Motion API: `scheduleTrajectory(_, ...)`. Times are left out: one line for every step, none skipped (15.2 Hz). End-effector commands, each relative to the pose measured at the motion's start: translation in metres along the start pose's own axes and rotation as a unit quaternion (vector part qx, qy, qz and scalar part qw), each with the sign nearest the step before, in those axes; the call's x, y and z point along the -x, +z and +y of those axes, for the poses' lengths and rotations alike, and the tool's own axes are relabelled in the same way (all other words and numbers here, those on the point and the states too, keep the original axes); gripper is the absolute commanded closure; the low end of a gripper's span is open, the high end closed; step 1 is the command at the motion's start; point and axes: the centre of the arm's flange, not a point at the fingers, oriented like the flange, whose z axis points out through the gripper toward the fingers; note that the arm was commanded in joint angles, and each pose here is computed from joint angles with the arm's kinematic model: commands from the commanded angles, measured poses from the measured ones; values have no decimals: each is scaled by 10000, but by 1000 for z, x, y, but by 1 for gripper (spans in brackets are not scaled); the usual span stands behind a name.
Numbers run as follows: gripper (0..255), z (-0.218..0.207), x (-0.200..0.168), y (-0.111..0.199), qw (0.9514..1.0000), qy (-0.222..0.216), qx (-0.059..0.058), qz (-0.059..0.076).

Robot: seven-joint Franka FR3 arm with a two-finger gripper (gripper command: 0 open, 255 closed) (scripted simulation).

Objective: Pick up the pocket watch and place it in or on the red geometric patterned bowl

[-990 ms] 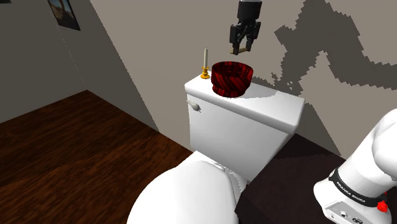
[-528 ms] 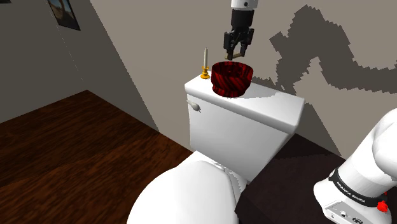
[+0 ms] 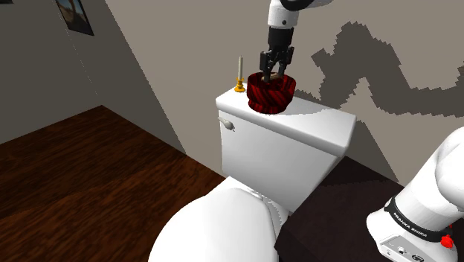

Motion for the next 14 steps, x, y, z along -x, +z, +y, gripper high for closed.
scheduleTrajectory(255, 0, 0, 9, 10000, 0, -1, 3)
scheduleTrajectory(255, 0, 0, 9, 10000, 0, -1, 3)
scheduleTrajectory(255, 0, 0, 9, 10000, 0, -1, 3)
scheduleTrajectory(255, 0, 0, 9, 10000, 0, -1, 3)
scheduleTrajectory(255, 0, 0, 9, 10000, 0, -1, 3)
scheduleTrajectory(255, 0, 0, 9, 10000, 0, -1, 3)
scheduleTrajectory(255, 0, 0, 9, 10000, 0, -1, 3)
scheduleTrajectory(255, 0, 0, 9, 10000, 0, -1, 3)
scheduleTrajectory(0, 0, 0, 9, 10000, 0, -1, 3)
scheduleTrajectory(0, 0, 0, 9, 10000, 0, -1, 3)
scheduleTrajectory(0, 0, 0, 9, 10000, 0, -1, 3)
scheduleTrajectory(0, 0, 0, 9, 10000, 0, -1, 3)
scheduleTrajectory(0, 0, 0, 9, 10000, 0, -1, 3)
scheduleTrajectory(0, 0, 0, 9, 10000, 0, -1, 3)
